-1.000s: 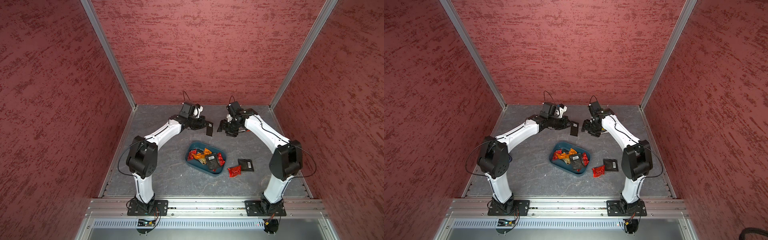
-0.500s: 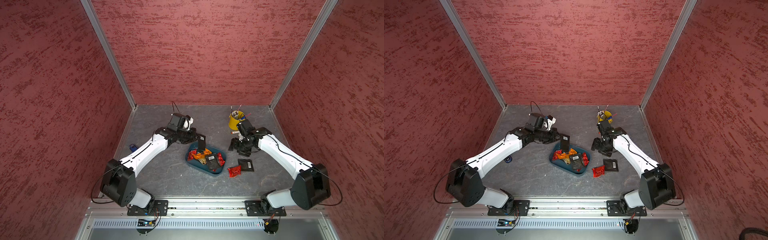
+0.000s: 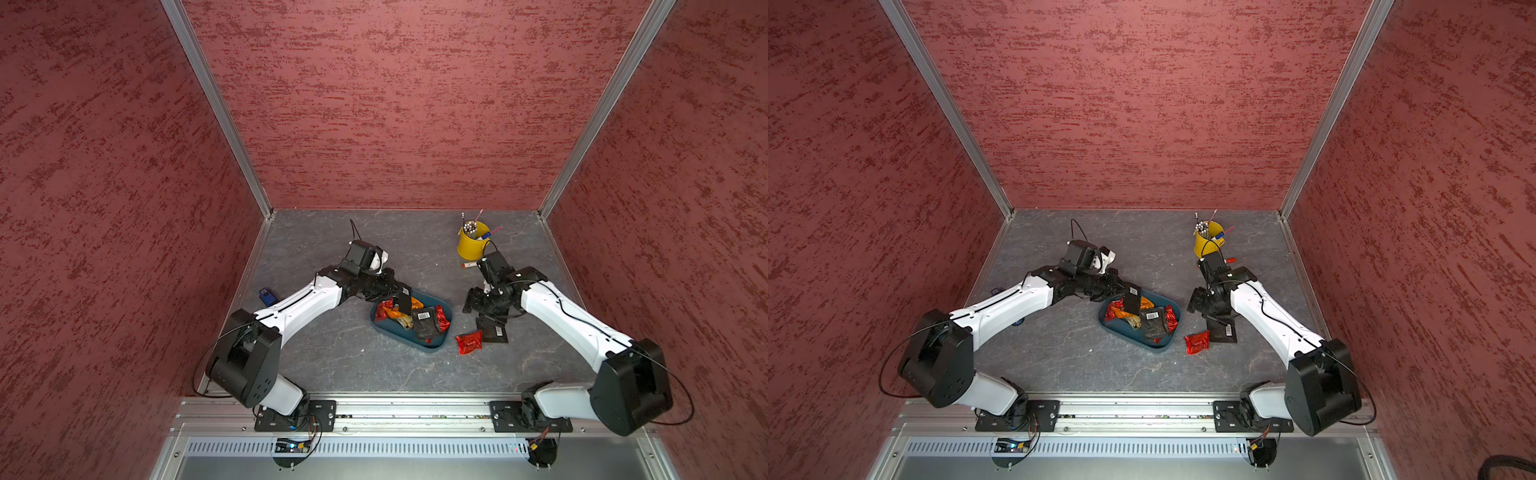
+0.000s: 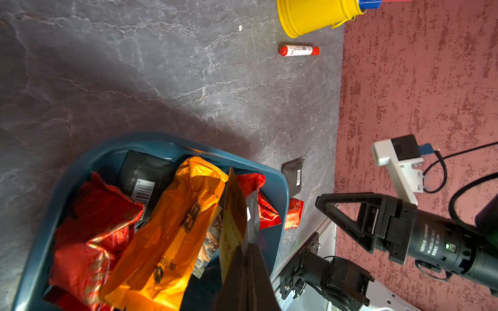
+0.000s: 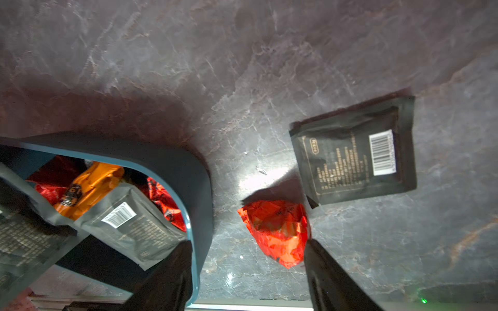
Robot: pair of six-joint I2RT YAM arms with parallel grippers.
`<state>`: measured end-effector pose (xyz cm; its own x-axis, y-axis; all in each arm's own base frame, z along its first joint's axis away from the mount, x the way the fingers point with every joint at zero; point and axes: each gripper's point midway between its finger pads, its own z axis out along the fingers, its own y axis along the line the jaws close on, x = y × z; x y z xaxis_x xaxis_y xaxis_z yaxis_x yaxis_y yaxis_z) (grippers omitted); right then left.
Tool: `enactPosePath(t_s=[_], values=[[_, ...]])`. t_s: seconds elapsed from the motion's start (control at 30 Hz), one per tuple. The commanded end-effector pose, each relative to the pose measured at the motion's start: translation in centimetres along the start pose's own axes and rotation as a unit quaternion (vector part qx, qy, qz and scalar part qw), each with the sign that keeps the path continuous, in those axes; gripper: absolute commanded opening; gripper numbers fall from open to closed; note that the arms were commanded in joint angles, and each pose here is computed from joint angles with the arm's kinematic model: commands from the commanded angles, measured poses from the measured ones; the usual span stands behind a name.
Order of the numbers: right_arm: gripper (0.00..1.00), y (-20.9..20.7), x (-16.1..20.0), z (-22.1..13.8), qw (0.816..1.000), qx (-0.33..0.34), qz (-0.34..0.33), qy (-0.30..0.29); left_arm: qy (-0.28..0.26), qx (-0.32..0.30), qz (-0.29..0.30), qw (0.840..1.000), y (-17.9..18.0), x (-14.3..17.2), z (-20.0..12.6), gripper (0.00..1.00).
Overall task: Put the tea bags into the storage box
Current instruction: Place the tea bag in the storage box, then pick up the tea bag from the center of the board.
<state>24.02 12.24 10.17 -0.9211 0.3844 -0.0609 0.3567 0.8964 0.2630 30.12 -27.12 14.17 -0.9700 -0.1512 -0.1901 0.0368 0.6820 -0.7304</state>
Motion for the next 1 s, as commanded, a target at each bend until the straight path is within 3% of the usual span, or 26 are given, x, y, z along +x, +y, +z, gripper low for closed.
enactPosePath(t_s=[0.0,0.23,0.4,0.57,0.97], values=[[0.71,-0.2,0.4,0.0,1.000,-0.007,0.013,-0.004,0.008,0.004,0.001,1.000,-0.1,0.0,0.6,0.00],[0.73,-1.4,1.5,1.1,1.000,0.012,0.022,0.011,0.019,-0.009,-0.006,1.000,1.0,0.5,1.2,0.02],[0.75,-1.6,2.1,2.3,0.999,0.008,0.027,0.025,0.020,-0.014,-0.004,1.000,1.3,0.6,1.2,0.24],[0.76,-1.4,2.5,3.4,0.999,-0.003,0.032,0.039,0.019,-0.026,0.007,0.999,1.3,0.6,0.5,0.53],[0.77,-1.4,3.4,5.1,0.997,-0.019,0.040,0.059,-0.031,-0.064,0.059,0.996,-0.6,-1.2,-4.7,0.64]])
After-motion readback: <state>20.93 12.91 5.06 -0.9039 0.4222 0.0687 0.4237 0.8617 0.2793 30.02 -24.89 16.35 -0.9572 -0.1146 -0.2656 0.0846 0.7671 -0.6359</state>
